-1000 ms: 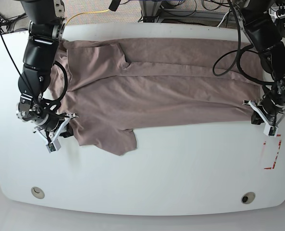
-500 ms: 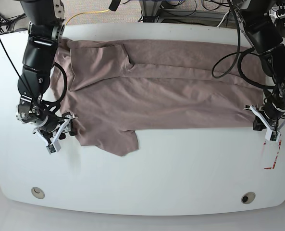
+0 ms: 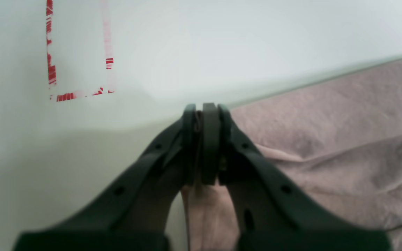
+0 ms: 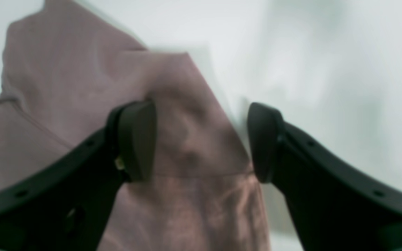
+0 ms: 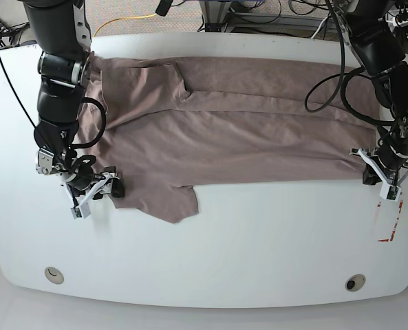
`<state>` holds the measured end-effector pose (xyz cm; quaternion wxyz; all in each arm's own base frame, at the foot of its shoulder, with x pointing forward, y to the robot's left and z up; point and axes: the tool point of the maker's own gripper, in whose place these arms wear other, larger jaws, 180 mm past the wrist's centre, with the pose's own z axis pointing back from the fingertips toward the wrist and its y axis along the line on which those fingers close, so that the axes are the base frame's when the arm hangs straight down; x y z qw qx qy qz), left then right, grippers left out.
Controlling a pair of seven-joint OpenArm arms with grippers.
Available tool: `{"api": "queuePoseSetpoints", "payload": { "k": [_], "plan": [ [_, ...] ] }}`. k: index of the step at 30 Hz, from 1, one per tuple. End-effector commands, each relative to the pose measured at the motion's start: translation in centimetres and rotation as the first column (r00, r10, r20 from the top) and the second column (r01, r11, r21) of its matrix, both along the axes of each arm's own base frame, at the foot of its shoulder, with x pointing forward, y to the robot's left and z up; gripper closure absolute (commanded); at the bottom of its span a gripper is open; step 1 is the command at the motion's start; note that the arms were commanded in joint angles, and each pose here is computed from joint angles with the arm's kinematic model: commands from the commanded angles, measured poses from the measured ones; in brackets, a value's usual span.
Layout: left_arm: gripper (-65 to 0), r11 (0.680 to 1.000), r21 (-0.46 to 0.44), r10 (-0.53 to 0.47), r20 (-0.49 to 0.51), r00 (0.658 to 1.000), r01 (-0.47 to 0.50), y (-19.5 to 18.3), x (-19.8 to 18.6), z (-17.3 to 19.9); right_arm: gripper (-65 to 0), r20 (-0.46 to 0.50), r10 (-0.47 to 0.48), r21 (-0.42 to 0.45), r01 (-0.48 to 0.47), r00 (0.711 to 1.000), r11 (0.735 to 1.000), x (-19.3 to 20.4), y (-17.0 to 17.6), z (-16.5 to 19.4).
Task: Fold the T-shirt properly
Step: 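Fold the held hem side over onto the shirt's collar side with both grippers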
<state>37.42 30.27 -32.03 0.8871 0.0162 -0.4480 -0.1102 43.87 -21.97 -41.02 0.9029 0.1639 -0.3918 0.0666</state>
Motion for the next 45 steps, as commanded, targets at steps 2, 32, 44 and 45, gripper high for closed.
{"api": "queuePoseSetpoints", "payload": {
  "k": [2,32,44,45],
  "plan": [
    [0.0,1.000,0.013,0.002,0.072,0.997,-0.002,0.6,1.0,2.4,-39.5,0.049,0.025,-0.011,-0.024,0.999,1.000,1.5,0.7,1.6],
    [0.0,1.000,0.008,0.000,0.083,0.997,-0.001,0.5,1.1,2.6,0.0,0.095,0.154,-0.341,-0.113,0.983,0.933,-1.0,0.0,9.0],
    [0.0,0.998,0.006,0.056,0.066,0.996,-0.056,2.4,-0.3,2.0,0.0,0.038,0.122,-0.470,-0.090,0.992,0.878,-6.7,-1.2,10.2],
    [0.0,0.997,0.003,0.077,0.062,0.995,-0.078,3.0,-0.9,1.8,0.0,0.042,0.102,-0.471,-0.070,0.994,0.880,-7.3,-1.6,10.4]
  ]
}}
